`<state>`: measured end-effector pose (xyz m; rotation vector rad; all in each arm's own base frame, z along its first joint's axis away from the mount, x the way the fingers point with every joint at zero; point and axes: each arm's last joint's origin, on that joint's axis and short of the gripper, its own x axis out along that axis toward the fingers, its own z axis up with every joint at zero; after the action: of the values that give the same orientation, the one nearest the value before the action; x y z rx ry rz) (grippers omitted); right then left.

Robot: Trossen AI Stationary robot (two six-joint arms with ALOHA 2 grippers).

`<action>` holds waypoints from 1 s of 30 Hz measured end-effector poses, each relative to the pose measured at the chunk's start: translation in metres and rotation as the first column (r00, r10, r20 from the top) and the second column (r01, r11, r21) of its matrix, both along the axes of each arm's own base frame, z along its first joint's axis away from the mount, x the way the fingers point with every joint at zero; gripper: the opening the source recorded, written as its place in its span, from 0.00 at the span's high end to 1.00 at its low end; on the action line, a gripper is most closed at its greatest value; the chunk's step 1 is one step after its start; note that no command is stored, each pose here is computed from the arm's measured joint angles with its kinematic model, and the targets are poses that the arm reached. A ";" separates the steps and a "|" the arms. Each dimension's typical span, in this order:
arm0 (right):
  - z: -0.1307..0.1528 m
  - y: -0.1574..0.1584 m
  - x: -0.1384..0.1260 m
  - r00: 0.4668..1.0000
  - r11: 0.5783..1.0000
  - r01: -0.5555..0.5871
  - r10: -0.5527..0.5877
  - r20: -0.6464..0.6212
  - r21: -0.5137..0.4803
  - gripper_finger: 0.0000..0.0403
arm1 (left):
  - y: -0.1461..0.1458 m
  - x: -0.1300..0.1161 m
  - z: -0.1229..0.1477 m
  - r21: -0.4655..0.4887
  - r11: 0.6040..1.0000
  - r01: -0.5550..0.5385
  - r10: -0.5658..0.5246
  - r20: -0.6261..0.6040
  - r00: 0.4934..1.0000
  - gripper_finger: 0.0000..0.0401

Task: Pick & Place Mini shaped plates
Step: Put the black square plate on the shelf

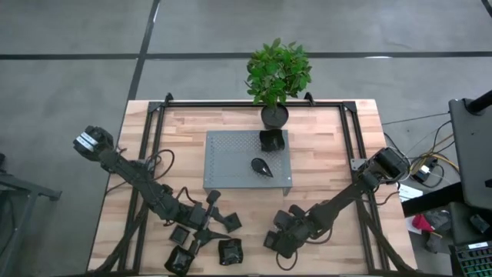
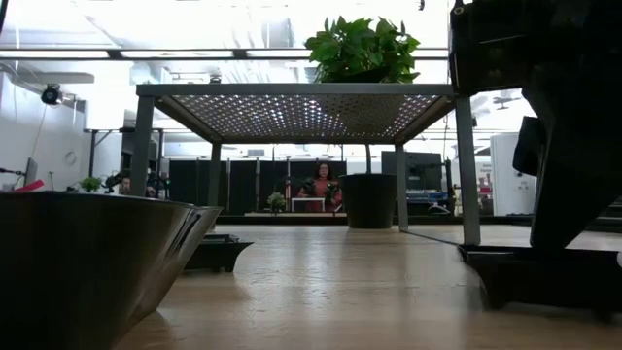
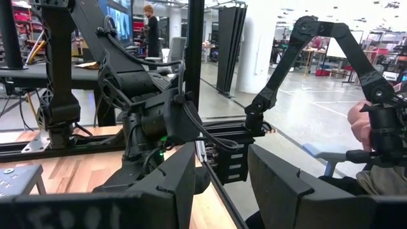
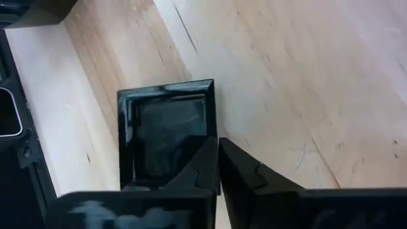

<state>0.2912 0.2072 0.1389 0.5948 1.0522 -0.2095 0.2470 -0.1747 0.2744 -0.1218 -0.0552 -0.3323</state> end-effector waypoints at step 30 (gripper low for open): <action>0.019 -0.010 0.021 0.993 0.995 -0.068 0.074 0.093 -0.067 0.98 | -0.001 0.004 -0.007 0.027 1.000 -0.008 0.009 -0.015 1.000 0.65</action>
<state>0.3127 0.1975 0.1575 0.5039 0.9691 -0.1509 0.2514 -0.1753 0.2677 -0.0977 -0.0363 -0.3236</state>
